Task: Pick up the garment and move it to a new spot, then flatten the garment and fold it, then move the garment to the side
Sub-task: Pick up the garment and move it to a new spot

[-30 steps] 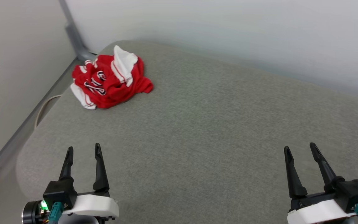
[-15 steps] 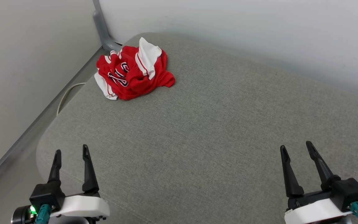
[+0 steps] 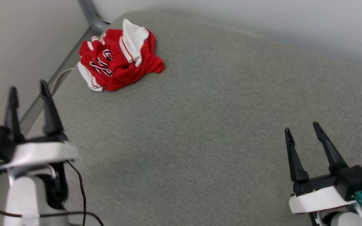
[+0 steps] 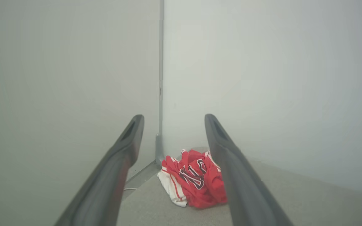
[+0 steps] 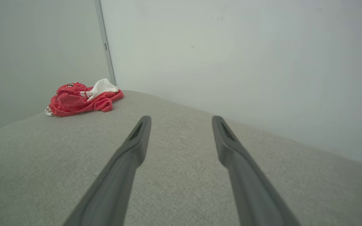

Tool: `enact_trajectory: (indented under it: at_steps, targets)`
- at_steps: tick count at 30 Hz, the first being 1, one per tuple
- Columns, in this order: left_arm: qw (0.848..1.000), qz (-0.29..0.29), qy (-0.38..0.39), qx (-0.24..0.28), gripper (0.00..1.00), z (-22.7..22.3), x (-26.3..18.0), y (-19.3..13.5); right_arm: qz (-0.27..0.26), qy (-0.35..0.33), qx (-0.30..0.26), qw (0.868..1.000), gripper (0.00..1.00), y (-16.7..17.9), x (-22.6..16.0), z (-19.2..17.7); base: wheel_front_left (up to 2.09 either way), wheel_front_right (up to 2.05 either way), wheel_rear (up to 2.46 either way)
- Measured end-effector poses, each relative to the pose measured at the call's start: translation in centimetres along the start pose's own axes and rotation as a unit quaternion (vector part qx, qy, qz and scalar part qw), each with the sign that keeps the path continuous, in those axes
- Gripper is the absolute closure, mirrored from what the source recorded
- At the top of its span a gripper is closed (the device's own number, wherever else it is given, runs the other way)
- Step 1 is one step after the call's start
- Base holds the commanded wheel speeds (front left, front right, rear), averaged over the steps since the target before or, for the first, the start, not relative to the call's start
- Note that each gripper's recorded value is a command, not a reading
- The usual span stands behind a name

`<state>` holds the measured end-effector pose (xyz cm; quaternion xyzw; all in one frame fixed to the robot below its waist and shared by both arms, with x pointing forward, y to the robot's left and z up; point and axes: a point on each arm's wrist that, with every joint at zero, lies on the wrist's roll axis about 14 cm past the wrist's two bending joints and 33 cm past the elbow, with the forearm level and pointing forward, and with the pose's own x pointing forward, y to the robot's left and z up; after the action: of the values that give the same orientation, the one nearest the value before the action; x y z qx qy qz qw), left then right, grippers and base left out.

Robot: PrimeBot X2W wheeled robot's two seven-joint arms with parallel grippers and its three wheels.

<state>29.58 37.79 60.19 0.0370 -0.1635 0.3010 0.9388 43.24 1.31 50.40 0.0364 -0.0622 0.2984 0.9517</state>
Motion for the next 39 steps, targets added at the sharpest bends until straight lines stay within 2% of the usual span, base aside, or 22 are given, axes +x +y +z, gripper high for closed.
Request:
enact_trajectory:
  at_steps: [10,16,22,25,30,35,39]
  targets:
    - [0.995,-0.060,-0.074,0.021,0.00,2.5,9.5,-3.4,-0.045,0.000,-0.026,0.999,0.00,-4.2,0.8,-1.6,0.00,0.00,0.00]
    - [0.994,-0.088,-0.060,0.027,0.00,0.3,15.5,-5.6,-0.071,0.004,-0.039,0.997,0.00,-6.8,1.1,-3.2,0.00,0.00,0.00]
    - [0.989,-0.144,0.034,0.028,0.00,-5.9,18.6,-9.2,-0.092,0.009,-0.050,0.995,0.00,-8.7,1.0,-4.5,0.00,0.00,0.00]
    - [0.979,-0.160,0.121,0.025,0.00,-9.9,19.3,-10.4,-0.099,0.013,-0.053,0.994,0.00,-9.4,0.8,-5.1,0.00,0.00,0.00]
    - [0.936,-0.173,0.304,0.019,0.00,-17.2,17.5,-11.4,-0.106,0.017,-0.058,0.993,0.00,-10.2,0.6,-5.7,0.00,0.00,0.00]
    - [0.862,-0.174,0.476,0.017,0.00,-22.6,13.8,-11.1,-0.111,0.019,-0.064,0.992,0.00,-10.8,0.4,-6.1,0.00,0.00,0.00]
    - [0.818,-0.167,0.550,0.027,0.00,-24.8,11.9,-10.3,-0.114,0.027,-0.065,0.991,0.00,-11.1,0.2,-6.8,0.00,0.00,0.00]
